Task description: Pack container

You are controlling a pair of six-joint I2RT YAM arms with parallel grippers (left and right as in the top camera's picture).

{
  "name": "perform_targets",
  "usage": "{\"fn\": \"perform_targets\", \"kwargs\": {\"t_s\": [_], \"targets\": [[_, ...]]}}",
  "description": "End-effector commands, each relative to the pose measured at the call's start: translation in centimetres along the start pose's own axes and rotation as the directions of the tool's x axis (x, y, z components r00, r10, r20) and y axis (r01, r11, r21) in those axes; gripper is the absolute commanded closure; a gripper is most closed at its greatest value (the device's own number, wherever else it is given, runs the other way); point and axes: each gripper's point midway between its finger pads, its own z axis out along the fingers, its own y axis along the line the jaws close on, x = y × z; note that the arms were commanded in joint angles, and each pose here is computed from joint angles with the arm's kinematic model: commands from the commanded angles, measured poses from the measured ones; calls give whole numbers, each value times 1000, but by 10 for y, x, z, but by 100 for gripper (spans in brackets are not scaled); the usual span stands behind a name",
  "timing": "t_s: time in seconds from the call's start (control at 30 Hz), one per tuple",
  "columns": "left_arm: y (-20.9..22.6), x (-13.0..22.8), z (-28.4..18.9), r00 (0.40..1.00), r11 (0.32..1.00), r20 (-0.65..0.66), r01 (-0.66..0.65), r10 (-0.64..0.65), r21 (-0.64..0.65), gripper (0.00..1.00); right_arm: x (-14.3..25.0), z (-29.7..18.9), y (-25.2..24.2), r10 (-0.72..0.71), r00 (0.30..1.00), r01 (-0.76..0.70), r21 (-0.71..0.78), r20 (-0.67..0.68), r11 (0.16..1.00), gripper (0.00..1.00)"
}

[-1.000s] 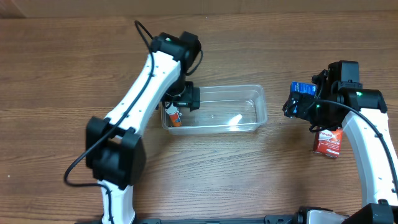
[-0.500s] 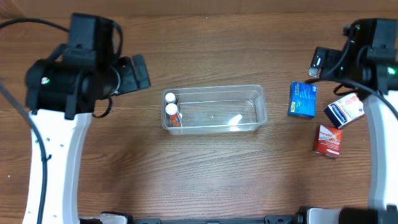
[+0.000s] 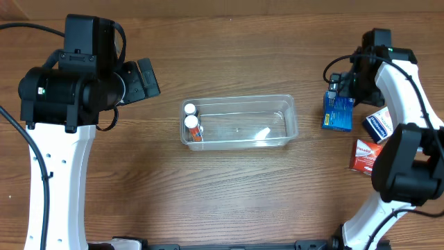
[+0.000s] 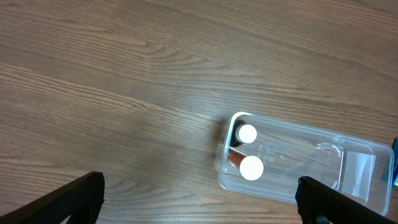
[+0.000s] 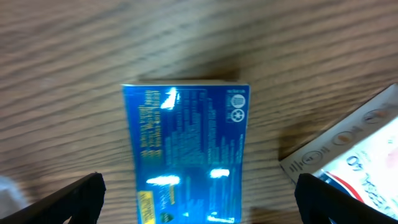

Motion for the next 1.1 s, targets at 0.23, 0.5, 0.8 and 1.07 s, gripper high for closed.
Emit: {"fn": "perform_targets", "kwargs": {"t_s": [0.23, 0.5, 0.8, 1.07], "targets": [[1, -5, -2, 1000, 1000, 20, 8, -8, 0, 0, 15, 34, 9, 1, 995, -7, -64, -103, 998, 0], [1, -5, -2, 1000, 1000, 19, 8, -8, 0, 0, 30, 44, 11, 2, 990, -13, -79, -144, 997, 0], [1, -5, -2, 1000, 1000, 18, 8, -8, 0, 0, 33, 56, 12, 2, 991, -12, -80, -131, 997, 0], [1, -4, -2, 1000, 1000, 14, 7, -7, -2, 0, 26, 52, 12, 2, 994, -11, -81, -110, 997, 27]]}}
